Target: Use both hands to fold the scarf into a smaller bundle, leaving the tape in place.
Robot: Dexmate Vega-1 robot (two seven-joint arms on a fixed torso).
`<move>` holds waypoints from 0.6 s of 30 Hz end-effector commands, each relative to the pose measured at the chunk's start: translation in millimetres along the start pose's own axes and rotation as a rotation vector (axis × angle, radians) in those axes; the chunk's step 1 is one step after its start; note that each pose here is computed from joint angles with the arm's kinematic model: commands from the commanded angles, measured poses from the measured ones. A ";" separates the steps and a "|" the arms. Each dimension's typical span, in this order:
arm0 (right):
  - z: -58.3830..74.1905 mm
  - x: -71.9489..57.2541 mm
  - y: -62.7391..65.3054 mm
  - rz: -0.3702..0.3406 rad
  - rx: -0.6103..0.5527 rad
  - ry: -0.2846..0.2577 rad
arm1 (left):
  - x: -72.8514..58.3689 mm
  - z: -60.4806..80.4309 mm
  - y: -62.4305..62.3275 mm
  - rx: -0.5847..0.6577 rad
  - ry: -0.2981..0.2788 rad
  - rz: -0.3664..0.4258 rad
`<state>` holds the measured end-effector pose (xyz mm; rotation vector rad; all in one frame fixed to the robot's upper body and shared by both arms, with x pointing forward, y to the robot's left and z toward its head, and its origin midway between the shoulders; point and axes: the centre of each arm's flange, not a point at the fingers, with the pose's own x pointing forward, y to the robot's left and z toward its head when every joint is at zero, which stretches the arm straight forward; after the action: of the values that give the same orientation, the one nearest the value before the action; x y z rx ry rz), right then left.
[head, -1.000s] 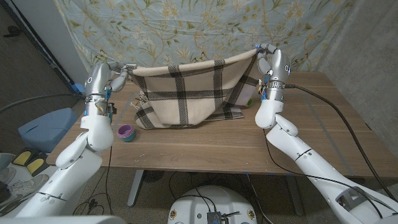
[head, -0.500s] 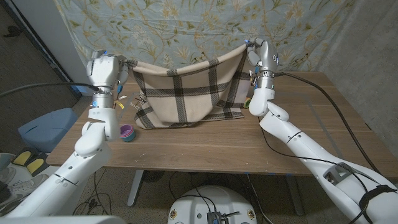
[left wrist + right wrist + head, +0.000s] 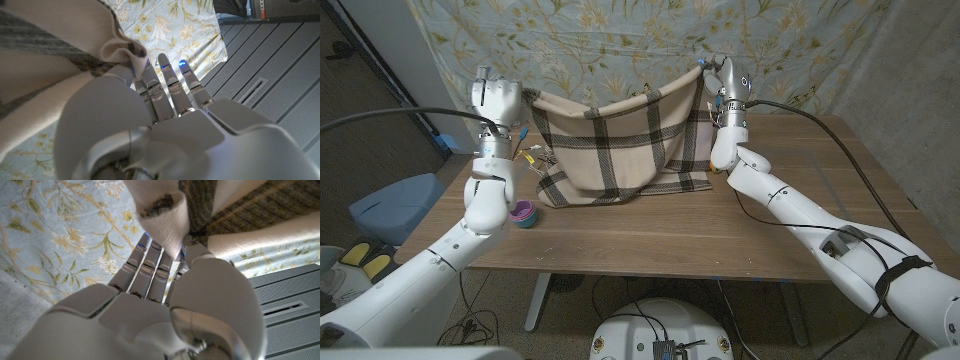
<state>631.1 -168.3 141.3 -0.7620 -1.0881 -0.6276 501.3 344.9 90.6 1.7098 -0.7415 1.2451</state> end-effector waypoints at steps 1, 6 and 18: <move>-2.4 33.6 23.9 0.033 -0.087 0.003 | 25.4 4.5 -27.4 0.256 -0.021 -0.040; -2.4 41.8 33.4 0.046 -0.121 0.000 | 33.0 3.9 -39.1 0.315 -0.027 -0.062; 0.3 58.9 59.5 0.112 -0.175 0.006 | 44.5 2.7 -60.3 0.424 -0.029 -0.108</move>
<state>677.2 -147.3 169.7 -0.8877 -1.0297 -0.6421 548.3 360.3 108.3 1.9848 -0.5221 1.3419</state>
